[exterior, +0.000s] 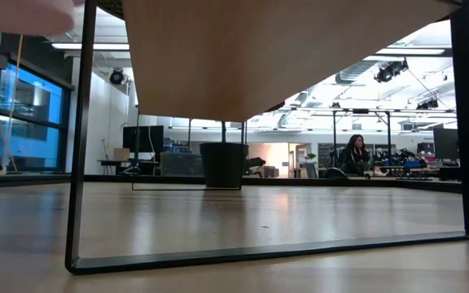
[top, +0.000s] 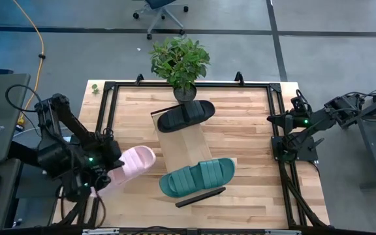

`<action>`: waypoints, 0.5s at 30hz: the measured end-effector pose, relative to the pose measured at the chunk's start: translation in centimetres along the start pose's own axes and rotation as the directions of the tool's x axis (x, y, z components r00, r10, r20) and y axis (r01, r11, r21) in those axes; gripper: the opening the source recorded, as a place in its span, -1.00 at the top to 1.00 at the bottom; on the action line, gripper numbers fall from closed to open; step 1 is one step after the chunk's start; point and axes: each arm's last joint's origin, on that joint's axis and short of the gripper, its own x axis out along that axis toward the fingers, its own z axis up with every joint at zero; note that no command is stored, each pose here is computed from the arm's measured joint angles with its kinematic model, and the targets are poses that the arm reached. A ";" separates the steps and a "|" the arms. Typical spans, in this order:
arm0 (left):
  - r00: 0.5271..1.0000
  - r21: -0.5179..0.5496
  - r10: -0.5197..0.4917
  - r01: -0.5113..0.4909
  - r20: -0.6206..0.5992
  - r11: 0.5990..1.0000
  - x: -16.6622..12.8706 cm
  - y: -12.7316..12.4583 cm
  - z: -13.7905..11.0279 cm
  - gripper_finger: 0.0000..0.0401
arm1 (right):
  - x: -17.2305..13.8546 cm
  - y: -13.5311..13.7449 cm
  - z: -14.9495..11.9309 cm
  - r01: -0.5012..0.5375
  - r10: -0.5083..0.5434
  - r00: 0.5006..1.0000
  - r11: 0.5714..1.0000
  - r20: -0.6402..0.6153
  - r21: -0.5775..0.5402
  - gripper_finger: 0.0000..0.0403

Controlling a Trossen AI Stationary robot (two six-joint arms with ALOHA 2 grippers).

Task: Pick and place slides into the shelf
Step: Put the pink slides on the shelf

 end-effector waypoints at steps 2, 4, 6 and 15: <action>1.000 0.025 0.000 0.000 -0.013 1.000 0.2 0.6 -0.2 1.00 | 0.0 0.0 0.0 -0.001 0.001 1.000 1.000 0.000 0.008 0.57; 1.000 0.052 0.007 -0.006 -0.029 0.999 0.5 1.2 -0.6 1.00 | 0.0 0.0 0.0 -0.001 0.001 1.000 1.000 0.000 0.015 0.57; 0.999 0.076 0.012 -0.008 -0.051 0.997 0.9 1.8 -0.7 1.00 | 0.0 0.0 0.0 -0.001 0.001 1.000 1.000 0.003 0.029 0.57; 0.994 0.208 0.019 0.002 -0.103 0.978 1.7 3.7 -1.8 1.00 | 0.0 0.0 0.1 0.009 -0.010 0.999 0.999 0.043 0.031 0.57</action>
